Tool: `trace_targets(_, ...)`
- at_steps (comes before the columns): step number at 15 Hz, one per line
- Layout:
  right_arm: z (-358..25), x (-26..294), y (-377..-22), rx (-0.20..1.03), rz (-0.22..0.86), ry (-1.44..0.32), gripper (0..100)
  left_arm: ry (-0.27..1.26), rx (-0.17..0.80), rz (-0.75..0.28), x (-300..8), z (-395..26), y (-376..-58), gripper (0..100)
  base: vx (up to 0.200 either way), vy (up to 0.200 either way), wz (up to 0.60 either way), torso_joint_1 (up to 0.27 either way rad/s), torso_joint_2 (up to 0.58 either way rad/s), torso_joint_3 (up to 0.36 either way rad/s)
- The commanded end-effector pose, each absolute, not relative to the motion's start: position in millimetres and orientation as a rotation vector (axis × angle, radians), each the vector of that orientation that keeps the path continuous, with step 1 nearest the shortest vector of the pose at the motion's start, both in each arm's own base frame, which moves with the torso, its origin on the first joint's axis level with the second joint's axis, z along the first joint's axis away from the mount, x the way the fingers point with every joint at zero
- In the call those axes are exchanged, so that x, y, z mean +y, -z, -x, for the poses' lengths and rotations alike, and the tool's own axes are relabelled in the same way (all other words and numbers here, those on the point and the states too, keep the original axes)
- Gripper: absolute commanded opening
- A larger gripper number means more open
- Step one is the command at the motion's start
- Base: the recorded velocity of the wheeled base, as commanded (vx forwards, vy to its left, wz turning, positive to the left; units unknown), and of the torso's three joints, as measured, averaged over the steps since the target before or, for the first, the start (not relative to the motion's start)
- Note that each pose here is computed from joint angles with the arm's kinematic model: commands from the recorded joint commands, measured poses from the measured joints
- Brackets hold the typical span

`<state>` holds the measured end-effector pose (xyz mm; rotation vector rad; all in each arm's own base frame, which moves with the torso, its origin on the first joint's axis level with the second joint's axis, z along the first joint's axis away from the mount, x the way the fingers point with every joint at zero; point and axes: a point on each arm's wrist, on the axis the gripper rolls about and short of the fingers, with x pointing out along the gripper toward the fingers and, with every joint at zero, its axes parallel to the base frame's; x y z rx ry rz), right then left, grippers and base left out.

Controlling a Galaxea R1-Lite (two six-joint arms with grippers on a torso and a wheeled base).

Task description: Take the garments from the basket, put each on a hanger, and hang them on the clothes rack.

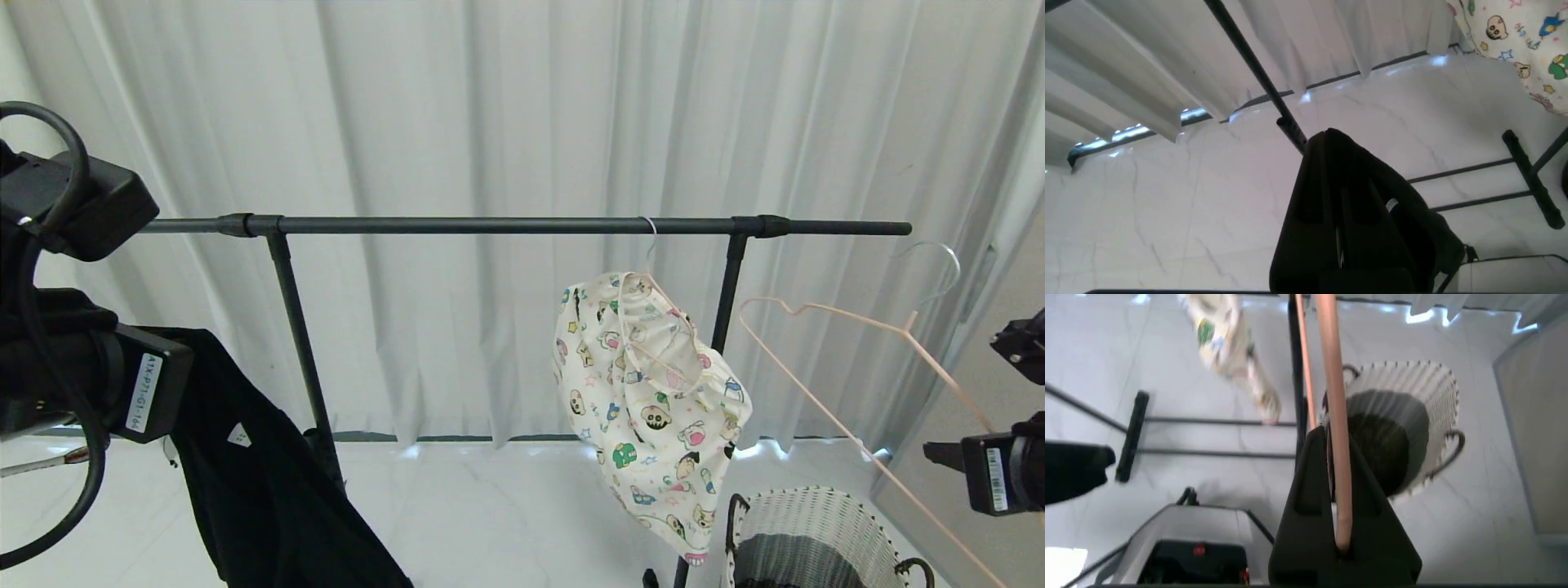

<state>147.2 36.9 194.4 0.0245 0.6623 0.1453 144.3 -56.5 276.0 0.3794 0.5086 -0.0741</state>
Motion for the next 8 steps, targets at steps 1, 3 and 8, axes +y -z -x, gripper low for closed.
trace_targets(1, -117.5, 32.4, -205.1, 0.590, -0.027, -0.178, 0, 0.077, 0.512, -0.383, -57.1, -144.9, -275.2, 0, -0.200, 0.000, 0.00, -0.002, 0.00, 0.002)
trace_targets(3, -109.2, 33.0, -208.3, 0.573, -0.024, -0.207, 0, 0.081, 0.523, -0.388, -57.9, -145.5, -272.3, 0, -0.200, 0.000, 0.00, -0.002, 0.00, 0.005)
trace_targets(8, -102.9, 54.9, -223.0, 0.542, -0.011, -0.478, 0, 0.115, 0.552, -0.406, -62.2, -143.2, -262.0, 0, -0.200, 0.000, 0.00, 0.003, 0.00, 0.005)
